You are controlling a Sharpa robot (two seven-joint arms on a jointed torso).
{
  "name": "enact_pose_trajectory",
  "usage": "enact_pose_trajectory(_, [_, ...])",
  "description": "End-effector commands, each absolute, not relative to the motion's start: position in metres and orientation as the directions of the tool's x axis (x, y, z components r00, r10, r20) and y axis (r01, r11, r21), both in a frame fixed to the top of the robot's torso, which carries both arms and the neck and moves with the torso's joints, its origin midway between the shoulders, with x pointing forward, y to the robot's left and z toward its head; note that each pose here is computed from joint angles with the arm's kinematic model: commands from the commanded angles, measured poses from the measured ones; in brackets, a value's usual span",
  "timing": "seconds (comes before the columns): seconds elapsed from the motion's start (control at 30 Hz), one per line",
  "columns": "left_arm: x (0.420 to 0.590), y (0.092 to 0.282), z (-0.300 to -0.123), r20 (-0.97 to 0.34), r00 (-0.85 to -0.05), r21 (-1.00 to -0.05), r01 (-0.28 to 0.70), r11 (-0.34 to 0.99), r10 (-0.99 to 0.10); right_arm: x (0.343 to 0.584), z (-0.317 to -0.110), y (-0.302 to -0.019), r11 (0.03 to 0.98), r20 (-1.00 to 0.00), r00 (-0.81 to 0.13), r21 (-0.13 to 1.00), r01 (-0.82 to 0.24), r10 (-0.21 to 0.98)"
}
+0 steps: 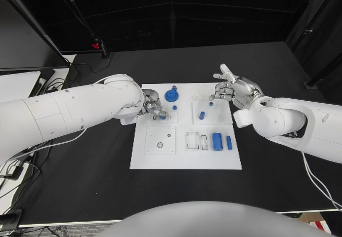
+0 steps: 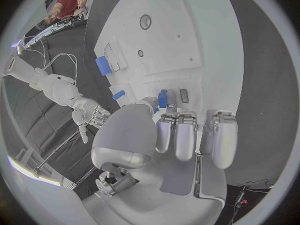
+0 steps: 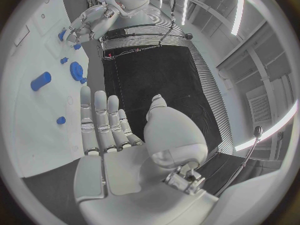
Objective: Assemble the parts on the task board
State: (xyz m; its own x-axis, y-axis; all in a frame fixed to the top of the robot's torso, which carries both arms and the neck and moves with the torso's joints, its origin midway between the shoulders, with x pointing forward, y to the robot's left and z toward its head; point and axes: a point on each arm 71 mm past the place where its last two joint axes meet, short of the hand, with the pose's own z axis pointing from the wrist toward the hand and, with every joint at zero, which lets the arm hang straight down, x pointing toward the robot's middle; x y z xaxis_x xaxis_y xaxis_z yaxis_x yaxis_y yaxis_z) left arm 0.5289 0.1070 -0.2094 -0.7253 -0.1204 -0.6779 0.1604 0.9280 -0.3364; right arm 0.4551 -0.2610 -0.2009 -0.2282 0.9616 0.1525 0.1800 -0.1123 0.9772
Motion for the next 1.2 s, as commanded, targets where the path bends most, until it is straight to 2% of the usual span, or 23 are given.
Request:
enact_pose_trajectory(0.03, [0.5234, 0.1086, -0.2209, -0.649, -0.756, -0.301, 0.154, 0.941, -0.084, 0.4549, -0.1995, -0.26, -0.118, 0.158, -0.236, 0.977, 0.175, 0.959])
enact_pose_trajectory(0.63, [0.5241, 0.1095, -0.2201, -0.66, -0.745, -0.304, 0.144, 0.942, -0.099, 0.4548, -0.1996, -0.2606, -0.118, 0.158, -0.236, 0.977, 0.177, 0.959])
enact_pose_trajectory(1.2, [0.5261, 0.1075, -0.2153, -0.697, -0.7, -0.364, 0.158, 0.918, -0.155, 0.4555, -0.201, -0.2605, -0.116, 0.158, -0.235, 0.976, 0.184, 0.959])
